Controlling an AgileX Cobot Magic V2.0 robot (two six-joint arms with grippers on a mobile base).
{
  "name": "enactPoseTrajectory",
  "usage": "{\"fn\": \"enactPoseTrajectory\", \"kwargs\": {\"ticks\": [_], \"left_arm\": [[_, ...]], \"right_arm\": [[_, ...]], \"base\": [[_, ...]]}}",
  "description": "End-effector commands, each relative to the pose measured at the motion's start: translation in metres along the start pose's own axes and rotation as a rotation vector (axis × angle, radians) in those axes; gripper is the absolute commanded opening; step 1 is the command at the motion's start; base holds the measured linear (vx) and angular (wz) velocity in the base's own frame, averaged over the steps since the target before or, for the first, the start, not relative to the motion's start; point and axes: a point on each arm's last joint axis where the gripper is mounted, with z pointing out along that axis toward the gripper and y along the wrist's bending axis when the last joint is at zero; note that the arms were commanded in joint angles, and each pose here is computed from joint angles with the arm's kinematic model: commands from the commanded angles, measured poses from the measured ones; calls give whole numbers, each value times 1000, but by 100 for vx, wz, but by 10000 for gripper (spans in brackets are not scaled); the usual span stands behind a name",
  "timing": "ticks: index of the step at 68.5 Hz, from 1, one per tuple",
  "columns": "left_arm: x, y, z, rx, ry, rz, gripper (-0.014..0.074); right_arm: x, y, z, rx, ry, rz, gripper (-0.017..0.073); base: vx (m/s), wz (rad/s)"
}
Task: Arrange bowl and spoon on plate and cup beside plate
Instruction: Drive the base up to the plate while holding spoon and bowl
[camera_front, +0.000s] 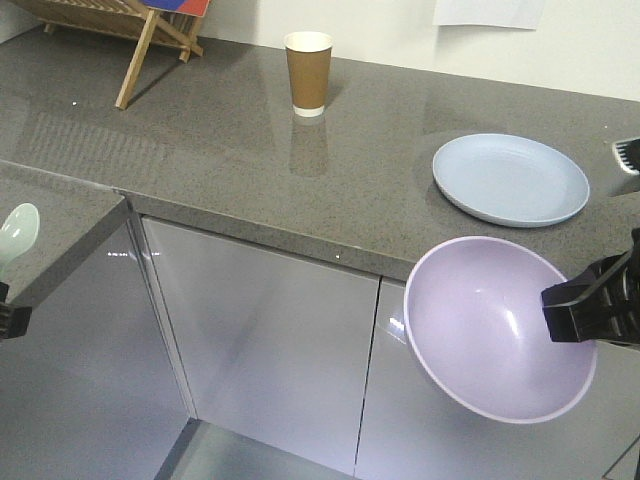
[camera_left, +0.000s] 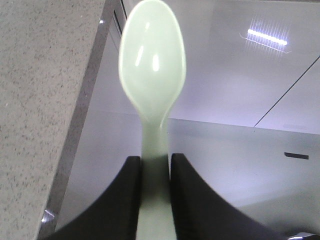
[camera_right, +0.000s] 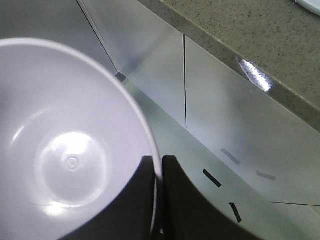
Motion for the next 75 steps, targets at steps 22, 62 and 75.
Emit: {"fn": "enactPoseTrajectory", "kwargs": {"ticks": [22,62,75], "left_arm": [[-10,0,-10,2,-94,-4,93],[-10,0,-10,2,-94,-4,93],[-10,0,-10,2,-94,-4,93]], "right_arm": [[-9,2,-10,2,-96,0,-3],[-9,2,-10,2,-96,0,-3],[-9,2,-10,2,-96,0,-3]], "base": [[11,-6],[11,-16],[10,-14]]}}
